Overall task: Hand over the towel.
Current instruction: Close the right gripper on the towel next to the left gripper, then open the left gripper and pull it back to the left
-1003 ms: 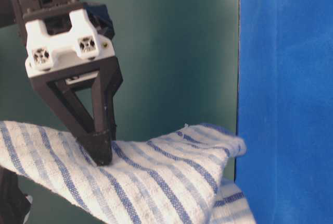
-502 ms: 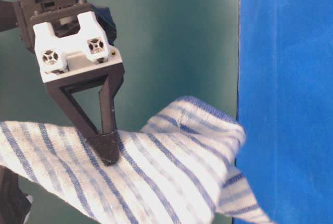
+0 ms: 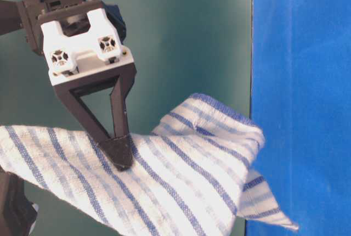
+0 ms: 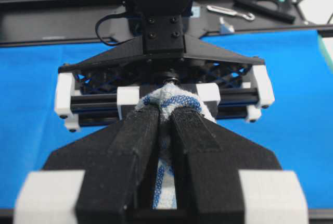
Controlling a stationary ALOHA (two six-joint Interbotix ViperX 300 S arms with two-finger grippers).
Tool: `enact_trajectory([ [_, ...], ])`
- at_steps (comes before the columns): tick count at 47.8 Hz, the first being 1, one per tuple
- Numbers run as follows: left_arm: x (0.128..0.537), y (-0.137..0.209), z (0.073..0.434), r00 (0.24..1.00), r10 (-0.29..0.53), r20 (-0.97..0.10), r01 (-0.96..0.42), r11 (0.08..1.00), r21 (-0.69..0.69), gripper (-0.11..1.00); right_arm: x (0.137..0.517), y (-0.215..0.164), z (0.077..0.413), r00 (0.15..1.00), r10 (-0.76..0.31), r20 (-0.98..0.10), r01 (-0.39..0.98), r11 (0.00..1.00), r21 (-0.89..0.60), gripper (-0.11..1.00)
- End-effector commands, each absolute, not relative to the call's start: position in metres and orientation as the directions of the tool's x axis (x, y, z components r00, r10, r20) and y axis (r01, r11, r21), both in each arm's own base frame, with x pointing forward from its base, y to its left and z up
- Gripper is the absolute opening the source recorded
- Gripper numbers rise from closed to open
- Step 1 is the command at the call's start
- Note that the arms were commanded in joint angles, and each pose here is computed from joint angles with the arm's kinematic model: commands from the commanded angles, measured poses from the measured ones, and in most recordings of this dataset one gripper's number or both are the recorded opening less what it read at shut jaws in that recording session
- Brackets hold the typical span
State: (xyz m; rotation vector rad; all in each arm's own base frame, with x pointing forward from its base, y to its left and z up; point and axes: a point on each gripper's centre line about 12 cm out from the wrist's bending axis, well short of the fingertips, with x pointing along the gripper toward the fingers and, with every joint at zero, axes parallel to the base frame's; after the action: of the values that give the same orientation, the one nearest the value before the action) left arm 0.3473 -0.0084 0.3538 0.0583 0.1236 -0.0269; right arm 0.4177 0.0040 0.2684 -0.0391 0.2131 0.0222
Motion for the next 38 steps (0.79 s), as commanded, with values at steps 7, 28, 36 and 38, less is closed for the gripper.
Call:
enact_trajectory([
  [7, 0.346, -0.009, 0.365, 0.996, -0.026, -0.09, 0.031, 0.998, 0.051, 0.04, 0.412, 0.005, 0.285, 0.985, 0.02, -0.171, -0.026, 0.999, -0.036, 0.08],
  [28, 0.283, -0.007, 0.378, 1.0, -0.025, -0.011, 0.025, 0.999, 0.035, 0.94, 0.391, 0.007, 0.291, 0.988, 0.027, -0.155, -0.033, 0.999, -0.033, 0.08],
  [36, 0.249, -0.006, 0.379, 0.999, -0.025, 0.031, 0.024, 0.999, 0.038, 0.93, 0.384, 0.008, 0.29, 0.987, 0.029, -0.156, -0.034, 0.999, -0.031, 0.08],
  [38, 0.243, -0.006, 0.378, 0.999, -0.025, 0.037, 0.024, 0.999, 0.037, 0.93, 0.382, 0.008, 0.29, 0.987, 0.029, -0.156, -0.034, 0.999, -0.031, 0.08],
])
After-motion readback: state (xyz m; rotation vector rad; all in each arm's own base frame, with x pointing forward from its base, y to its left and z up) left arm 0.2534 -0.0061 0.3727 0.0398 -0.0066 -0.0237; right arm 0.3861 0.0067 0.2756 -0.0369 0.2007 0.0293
